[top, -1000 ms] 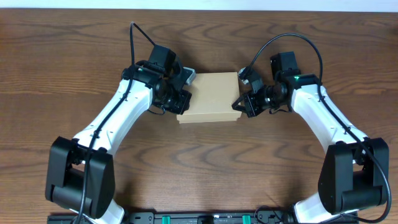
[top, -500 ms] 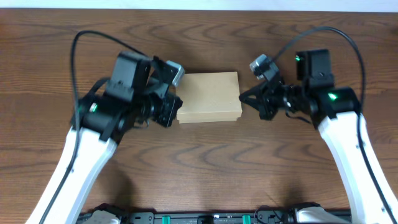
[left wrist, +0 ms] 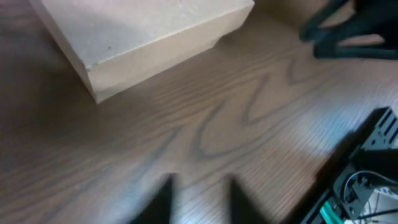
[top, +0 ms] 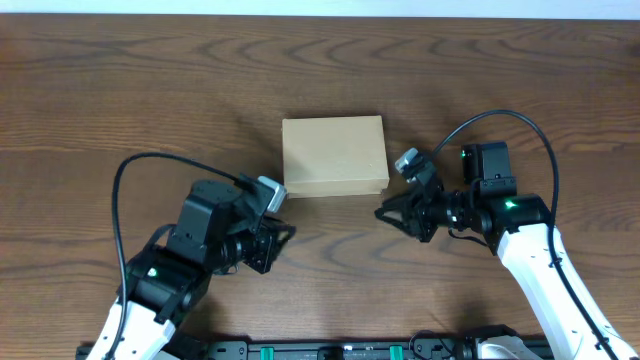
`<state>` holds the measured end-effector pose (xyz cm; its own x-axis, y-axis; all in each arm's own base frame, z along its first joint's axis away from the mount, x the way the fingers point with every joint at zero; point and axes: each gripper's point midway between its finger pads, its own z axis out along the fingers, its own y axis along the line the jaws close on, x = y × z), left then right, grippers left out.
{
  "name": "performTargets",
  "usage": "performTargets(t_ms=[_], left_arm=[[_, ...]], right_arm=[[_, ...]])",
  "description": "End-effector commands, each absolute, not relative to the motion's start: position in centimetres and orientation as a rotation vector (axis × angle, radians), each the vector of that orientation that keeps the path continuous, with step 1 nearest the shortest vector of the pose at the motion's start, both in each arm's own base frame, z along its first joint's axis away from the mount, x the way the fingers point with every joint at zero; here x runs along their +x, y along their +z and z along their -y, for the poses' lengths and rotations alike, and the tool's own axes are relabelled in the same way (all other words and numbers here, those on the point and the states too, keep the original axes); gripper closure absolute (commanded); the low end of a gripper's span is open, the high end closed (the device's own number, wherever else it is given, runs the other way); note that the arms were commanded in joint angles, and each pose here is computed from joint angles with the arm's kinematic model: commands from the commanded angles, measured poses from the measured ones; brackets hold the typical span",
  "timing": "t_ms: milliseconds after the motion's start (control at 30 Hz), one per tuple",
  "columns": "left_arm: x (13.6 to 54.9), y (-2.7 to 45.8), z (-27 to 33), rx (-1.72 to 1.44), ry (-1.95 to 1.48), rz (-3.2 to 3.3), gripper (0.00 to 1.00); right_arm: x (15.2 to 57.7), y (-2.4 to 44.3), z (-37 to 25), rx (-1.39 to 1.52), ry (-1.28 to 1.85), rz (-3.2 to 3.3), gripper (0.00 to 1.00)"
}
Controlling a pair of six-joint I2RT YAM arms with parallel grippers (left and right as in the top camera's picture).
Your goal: Pack container
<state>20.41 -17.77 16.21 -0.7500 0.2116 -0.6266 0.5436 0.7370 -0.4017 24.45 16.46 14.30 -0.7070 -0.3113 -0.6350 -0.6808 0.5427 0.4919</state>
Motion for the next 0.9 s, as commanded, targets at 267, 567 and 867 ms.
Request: performTargets(t_ms=[267,567,867], left_arm=[[20.3,16.0,17.4,0.535,-0.770,-2.410,0.05],[19.5,15.3,17.0,0.533,-0.764,-2.457,0.05],[22.1,19.8,7.0,0.099,-0.383,-2.214,0.05]], right_arm=[[24.7,14.8,-16.6,-0.773,1.054,-2.289,0.01],[24.7,14.8,-16.6,-0.773,1.054,-2.289,0.01],[24.7,14.8,-16.6,-0.773,1.054,-2.289,0.01]])
